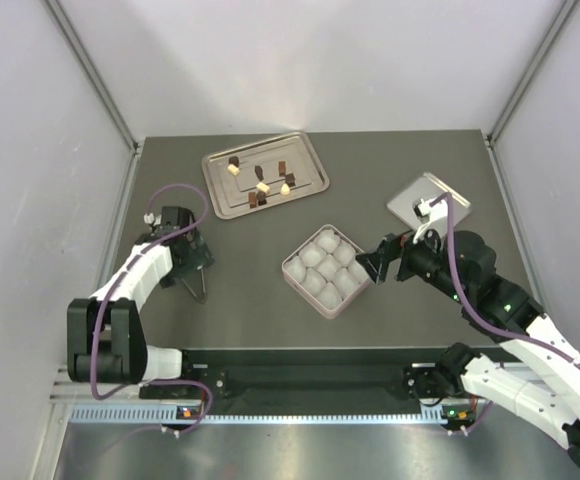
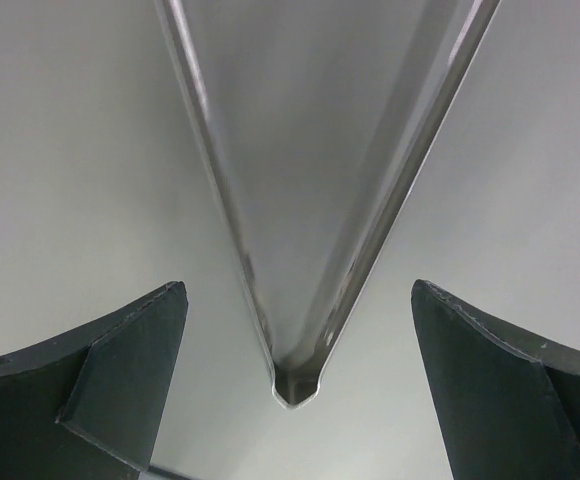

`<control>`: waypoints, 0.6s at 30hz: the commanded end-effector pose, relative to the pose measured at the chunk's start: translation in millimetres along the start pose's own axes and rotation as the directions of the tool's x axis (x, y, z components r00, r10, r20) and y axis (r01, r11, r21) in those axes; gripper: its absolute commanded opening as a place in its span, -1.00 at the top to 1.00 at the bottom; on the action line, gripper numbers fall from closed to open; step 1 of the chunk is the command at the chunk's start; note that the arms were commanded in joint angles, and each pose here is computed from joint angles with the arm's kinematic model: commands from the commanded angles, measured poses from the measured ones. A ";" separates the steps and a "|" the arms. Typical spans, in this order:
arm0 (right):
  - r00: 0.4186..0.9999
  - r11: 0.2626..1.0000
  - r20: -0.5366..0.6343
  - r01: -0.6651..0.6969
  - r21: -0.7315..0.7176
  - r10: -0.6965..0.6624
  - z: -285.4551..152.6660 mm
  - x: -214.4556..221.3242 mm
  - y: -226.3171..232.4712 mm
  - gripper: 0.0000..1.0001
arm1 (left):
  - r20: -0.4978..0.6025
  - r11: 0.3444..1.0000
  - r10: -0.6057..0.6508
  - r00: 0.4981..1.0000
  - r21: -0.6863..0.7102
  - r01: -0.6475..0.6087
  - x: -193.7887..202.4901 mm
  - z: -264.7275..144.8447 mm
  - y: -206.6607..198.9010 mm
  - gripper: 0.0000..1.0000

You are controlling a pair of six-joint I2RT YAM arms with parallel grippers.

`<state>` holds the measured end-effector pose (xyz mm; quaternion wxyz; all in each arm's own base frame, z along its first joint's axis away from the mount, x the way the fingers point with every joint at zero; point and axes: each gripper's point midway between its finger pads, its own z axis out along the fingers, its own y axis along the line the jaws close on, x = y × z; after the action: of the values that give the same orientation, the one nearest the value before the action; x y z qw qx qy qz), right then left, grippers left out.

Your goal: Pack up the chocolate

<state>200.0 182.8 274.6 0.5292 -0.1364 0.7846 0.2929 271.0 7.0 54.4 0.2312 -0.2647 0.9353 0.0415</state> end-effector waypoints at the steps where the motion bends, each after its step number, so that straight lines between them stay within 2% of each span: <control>1: 0.999 1.000 0.051 0.004 -0.013 -0.003 -2.8 -18.7 4.2 -0.99 | 0.054 0.999 0.005 0.999 0.039 -0.007 -24.4 7.5 -16.6 -0.97; 12: 0.998 1.000 0.066 -0.002 0.001 0.002 -5.0 -19.2 1.1 -0.99 | 0.076 0.998 0.058 0.995 0.020 -0.059 -35.0 32.0 -19.0 -0.95; 18: 0.997 1.000 0.074 -0.004 -0.007 0.004 -7.7 -20.8 2.6 -0.99 | 0.063 0.999 0.024 0.998 0.021 -0.026 -34.9 41.6 -9.2 -0.94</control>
<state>199.8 181.9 276.0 0.5318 -0.1351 0.7830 0.2930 300.8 15.2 24.2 0.2266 -0.2388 0.9427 0.0546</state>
